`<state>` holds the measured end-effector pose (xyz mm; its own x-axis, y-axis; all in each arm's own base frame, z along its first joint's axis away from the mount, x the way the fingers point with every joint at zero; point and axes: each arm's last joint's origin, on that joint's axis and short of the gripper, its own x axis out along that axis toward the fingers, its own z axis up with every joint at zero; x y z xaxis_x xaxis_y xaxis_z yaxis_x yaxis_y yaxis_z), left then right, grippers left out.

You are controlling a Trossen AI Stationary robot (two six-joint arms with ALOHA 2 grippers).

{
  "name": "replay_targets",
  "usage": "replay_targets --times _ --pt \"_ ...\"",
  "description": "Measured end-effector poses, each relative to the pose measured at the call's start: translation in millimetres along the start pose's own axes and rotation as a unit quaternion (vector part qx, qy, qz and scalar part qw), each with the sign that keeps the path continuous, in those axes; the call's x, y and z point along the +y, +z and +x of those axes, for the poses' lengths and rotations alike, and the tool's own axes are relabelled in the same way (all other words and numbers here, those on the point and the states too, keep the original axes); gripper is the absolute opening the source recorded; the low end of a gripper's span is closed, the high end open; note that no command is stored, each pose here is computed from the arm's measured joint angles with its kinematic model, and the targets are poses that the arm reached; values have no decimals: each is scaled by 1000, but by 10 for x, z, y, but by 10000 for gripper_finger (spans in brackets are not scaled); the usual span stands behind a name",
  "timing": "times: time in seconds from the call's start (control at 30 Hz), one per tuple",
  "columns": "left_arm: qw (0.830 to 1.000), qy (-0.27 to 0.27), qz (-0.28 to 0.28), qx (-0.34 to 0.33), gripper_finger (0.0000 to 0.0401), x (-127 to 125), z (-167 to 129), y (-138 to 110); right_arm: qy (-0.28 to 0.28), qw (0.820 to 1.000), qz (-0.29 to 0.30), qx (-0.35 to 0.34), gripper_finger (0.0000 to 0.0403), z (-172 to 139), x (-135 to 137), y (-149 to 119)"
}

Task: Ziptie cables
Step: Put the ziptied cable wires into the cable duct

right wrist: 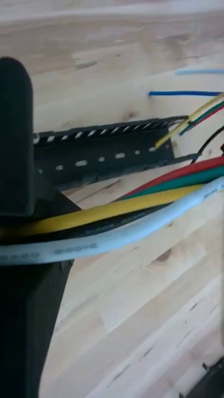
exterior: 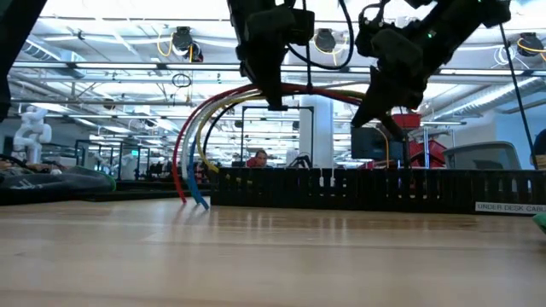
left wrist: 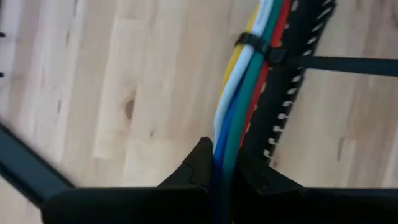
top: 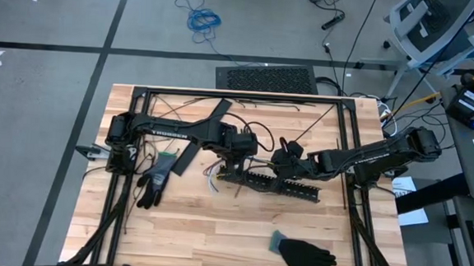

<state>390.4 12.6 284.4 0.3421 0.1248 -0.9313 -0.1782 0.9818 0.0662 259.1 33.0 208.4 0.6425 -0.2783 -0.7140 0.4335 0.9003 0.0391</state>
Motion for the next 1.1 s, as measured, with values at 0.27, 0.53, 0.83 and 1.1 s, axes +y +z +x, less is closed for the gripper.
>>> replay_targets --times 0.27,0.53,0.83,1.1 --pt "999 45 0 12 30 45 4 -29 -7 1000 -10 16 1 -91 -5 69" --pt "998 65 -3 27 65 102 38 -68 6 1000 2 -2 0 -263 -52 123" --pt "997 68 -38 -2 138 122 153 -50 21 999 24 -30 0 -428 -100 178" --pt "994 92 -58 -20 176 175 157 -18 51 998 33 -27 0 -460 -86 190"
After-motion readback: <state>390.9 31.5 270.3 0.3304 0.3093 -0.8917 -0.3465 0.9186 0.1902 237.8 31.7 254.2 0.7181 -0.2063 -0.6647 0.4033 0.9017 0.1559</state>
